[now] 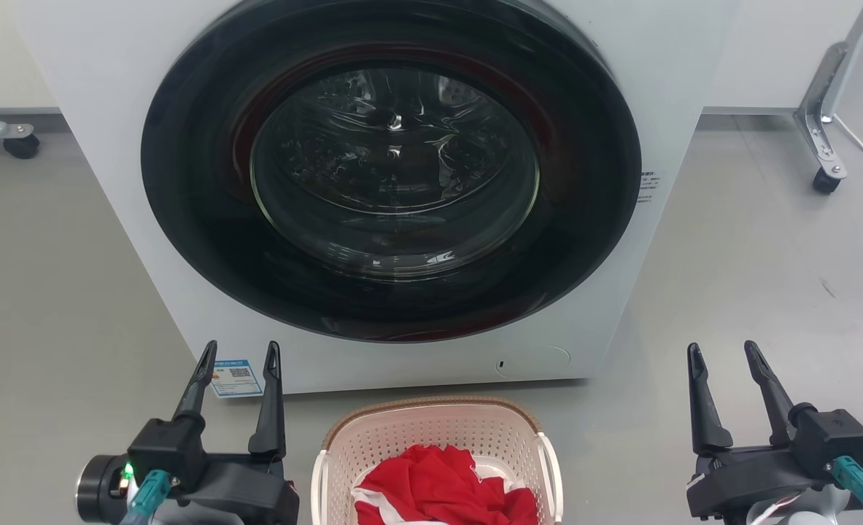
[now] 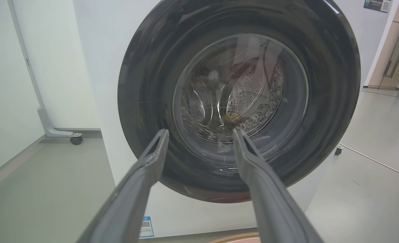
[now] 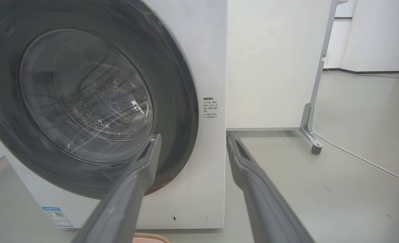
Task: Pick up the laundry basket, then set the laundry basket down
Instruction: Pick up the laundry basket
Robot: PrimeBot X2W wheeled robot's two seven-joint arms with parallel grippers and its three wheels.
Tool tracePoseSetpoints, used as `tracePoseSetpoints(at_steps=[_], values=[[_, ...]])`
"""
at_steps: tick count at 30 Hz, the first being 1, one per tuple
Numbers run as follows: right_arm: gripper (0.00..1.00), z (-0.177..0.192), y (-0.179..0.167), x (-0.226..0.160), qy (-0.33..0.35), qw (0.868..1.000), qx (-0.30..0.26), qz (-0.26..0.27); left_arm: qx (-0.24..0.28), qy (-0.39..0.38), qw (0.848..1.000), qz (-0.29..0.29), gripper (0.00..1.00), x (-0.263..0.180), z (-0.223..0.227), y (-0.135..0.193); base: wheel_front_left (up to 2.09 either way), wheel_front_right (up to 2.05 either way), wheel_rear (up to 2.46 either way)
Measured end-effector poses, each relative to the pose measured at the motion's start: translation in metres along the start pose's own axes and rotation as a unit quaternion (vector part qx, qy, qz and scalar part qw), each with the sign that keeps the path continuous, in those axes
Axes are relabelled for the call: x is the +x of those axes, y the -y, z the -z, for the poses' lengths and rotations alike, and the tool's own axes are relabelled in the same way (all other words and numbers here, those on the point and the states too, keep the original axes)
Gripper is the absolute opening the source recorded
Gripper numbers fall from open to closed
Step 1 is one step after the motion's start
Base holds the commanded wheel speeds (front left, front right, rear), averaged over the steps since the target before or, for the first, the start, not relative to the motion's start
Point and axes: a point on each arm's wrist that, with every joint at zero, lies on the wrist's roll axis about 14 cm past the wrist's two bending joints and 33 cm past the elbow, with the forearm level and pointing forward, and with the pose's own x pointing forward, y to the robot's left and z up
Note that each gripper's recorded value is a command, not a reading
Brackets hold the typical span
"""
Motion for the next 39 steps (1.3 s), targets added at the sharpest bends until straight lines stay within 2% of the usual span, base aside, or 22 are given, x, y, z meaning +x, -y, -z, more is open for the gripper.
tracePoseSetpoints(at_steps=[24,39], values=[[1.00,0.014,-0.001,0.003,-0.019,1.000,0.005,-0.003,-0.001,-0.029,1.000,-0.007,1.00,0.002,0.013,-0.002,0.00,0.00,0.00],[1.00,0.047,-0.001,0.024,-0.063,0.998,0.015,-0.006,-0.009,-0.071,0.997,-0.013,1.00,0.018,0.046,-0.004,0.00,0.00,0.00]])
